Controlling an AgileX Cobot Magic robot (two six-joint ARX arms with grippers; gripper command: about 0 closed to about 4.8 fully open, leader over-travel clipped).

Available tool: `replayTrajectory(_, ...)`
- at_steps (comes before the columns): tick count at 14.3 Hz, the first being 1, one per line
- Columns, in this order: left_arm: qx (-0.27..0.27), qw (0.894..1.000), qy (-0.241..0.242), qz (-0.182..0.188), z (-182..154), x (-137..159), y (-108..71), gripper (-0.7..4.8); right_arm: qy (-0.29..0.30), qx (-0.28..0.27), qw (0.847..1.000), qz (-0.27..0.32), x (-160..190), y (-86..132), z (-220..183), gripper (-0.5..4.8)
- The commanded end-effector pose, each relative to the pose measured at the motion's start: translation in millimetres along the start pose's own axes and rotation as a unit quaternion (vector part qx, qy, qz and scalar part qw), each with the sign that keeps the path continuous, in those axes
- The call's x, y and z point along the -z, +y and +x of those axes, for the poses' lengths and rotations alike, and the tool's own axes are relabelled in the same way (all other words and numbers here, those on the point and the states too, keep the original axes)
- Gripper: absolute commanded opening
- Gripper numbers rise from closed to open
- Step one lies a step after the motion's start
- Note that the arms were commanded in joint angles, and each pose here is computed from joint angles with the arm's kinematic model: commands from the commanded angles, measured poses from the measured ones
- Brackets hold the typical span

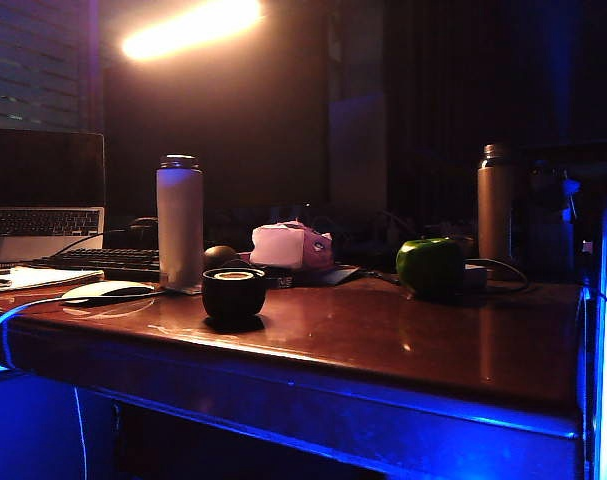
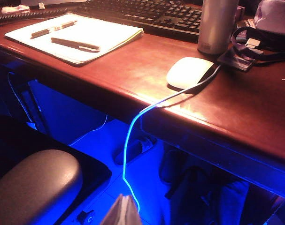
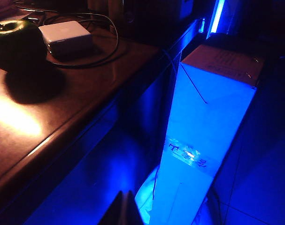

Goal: Stack the black thermos bottle cap from the table onto the green apple.

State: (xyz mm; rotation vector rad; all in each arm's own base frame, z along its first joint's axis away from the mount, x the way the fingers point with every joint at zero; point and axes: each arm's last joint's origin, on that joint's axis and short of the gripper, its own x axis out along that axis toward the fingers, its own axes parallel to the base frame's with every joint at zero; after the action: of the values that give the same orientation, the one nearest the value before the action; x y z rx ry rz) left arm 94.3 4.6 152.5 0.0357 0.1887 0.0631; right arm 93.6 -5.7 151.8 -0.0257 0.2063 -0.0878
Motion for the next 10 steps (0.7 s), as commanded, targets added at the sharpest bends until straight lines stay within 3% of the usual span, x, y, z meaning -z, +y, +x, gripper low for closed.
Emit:
replayTrajectory(1,0.002,1.0,0.009,0.004,1,4,-0.2,0.04,-0.002,0.0,1.0,0.002,0,0,0,-0.01)
replayTrajectory(5,0.002,1.0,0.009,-0.001,1,4,-0.2,0.03,-0.002,-0.001,1.0,0.01,0,0,0,-0.01)
replayTrajectory(6,0.002,1.0,-0.005,-0.026,1,1,-0.1,0.04,-0.003,-0.001,0.999,0.036,0,0,0,-0.01)
replayTrajectory(8,-0.004,0.994,-0.067,-0.083,-4,-19,1.3,0.03,-0.021,-0.002,0.997,0.071,-3,0,0,-0.01)
replayTrajectory(10,-0.035,0.986,-0.132,-0.092,-24,-59,5.3,0.03,-0.072,-0.013,0.989,0.126,-16,0,-2,-0.01)
